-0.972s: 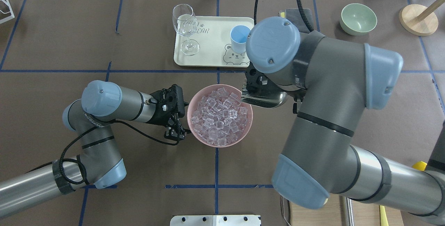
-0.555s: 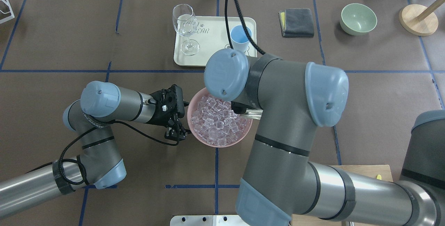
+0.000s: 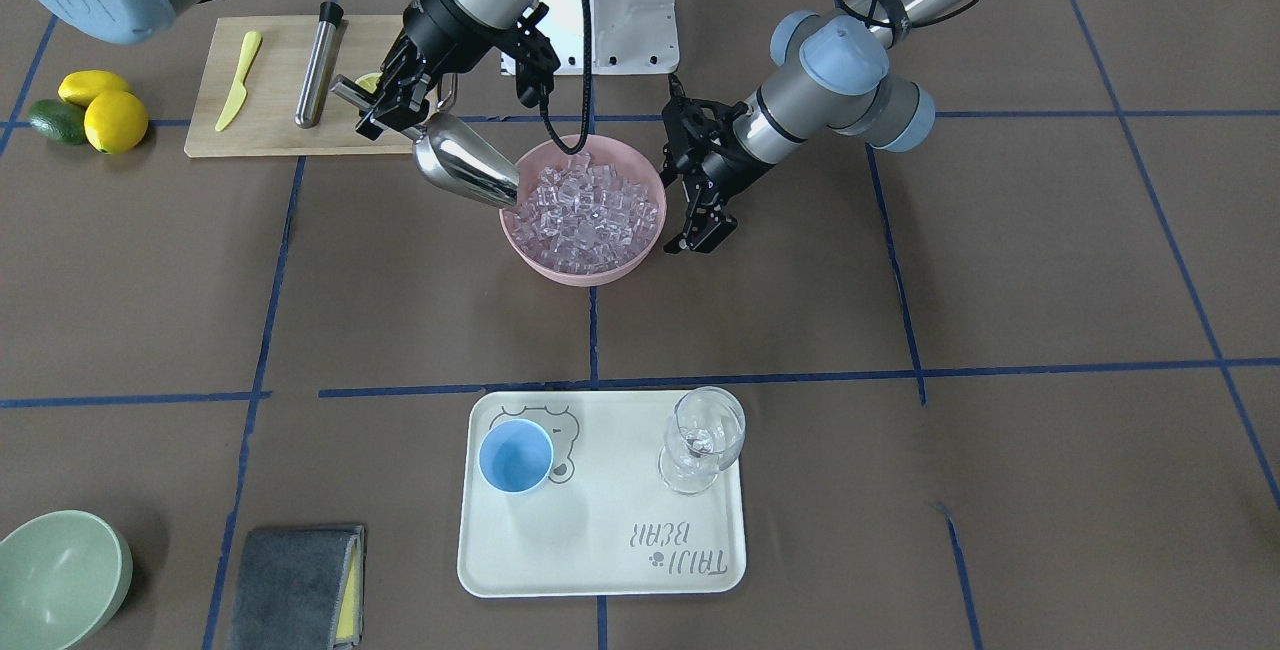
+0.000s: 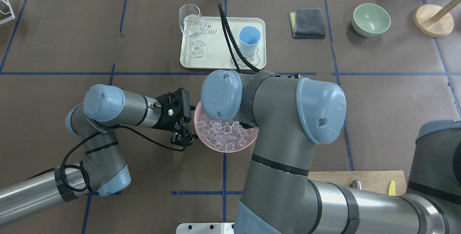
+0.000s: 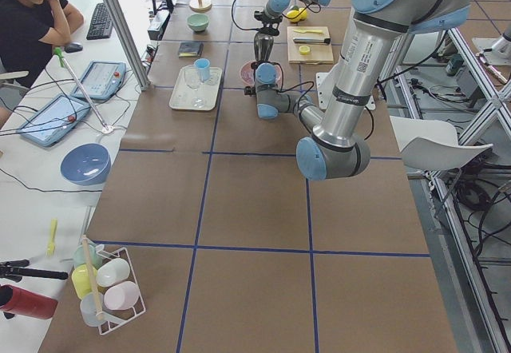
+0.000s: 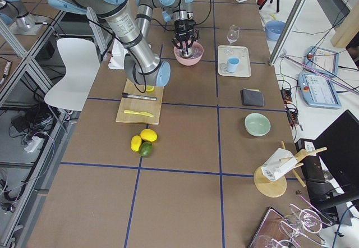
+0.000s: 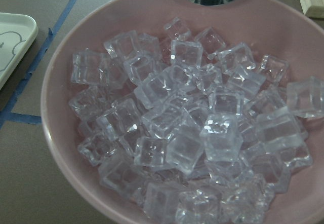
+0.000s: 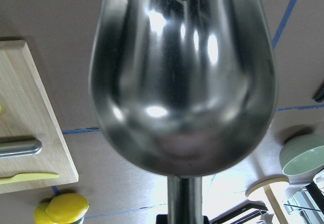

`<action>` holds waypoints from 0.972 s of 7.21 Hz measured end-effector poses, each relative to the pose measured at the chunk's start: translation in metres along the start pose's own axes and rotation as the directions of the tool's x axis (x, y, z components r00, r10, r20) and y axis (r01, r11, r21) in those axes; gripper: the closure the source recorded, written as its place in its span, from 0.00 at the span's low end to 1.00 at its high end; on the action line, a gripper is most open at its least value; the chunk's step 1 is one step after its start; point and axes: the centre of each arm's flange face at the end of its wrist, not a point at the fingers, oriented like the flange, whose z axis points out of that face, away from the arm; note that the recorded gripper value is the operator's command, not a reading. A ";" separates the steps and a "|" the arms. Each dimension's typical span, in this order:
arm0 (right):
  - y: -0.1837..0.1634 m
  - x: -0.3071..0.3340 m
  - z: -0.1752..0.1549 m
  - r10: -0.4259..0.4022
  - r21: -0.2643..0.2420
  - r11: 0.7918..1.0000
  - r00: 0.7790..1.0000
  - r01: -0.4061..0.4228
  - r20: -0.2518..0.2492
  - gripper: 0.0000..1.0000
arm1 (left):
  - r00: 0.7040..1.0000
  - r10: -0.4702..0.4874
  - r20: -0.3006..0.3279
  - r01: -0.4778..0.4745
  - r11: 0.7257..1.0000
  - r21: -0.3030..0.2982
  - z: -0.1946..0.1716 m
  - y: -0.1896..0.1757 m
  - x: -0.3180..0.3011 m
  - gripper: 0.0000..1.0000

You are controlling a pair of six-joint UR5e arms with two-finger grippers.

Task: Put ice in cup with scoop
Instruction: 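Push the scoop into the ice with the right gripper, left holding the bowl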

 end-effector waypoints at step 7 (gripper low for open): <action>-0.047 0.021 -0.012 -0.089 -0.075 0.993 0.996 0.088 -0.009 1.00 | 1.000 0.013 -0.002 -0.013 0.999 0.031 -0.003 0.005 0.003 0.00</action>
